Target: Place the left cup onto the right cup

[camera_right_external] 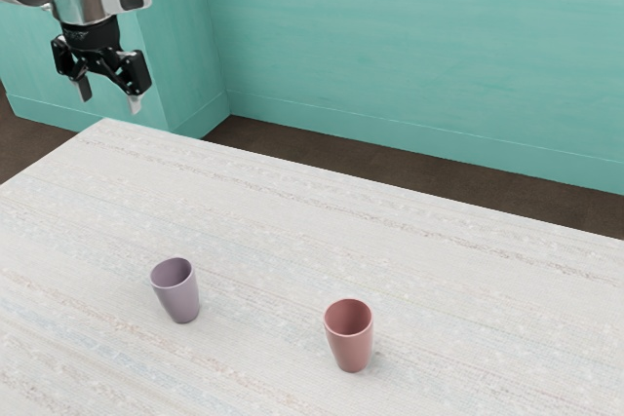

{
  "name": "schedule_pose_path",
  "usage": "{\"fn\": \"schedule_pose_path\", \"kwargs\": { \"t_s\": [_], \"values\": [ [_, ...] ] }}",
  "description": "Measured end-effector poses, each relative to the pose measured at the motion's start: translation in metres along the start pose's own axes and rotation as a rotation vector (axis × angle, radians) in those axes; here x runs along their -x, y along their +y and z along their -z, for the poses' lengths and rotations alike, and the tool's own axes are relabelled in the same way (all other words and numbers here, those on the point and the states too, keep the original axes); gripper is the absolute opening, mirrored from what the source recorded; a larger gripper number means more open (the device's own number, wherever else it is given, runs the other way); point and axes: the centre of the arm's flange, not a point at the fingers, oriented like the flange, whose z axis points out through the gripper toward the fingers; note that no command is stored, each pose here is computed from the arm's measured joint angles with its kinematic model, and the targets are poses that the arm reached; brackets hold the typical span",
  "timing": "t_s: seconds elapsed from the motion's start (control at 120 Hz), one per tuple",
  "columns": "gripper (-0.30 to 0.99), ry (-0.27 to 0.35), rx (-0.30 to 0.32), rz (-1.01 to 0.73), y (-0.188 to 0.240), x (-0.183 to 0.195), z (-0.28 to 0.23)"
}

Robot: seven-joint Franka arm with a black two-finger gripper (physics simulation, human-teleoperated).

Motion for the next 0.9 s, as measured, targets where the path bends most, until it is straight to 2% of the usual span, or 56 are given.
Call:
{"fn": "schedule_pose_path", "kwargs": {
  "t_s": [0.742, 0.9],
  "values": [
    [0.69, -0.060, 0.005, 0.015, 0.019, 0.006, -0.035],
    [0.69, -0.115, 0.019, 0.011, 0.027, 0.012, -0.064]
  ]
}}
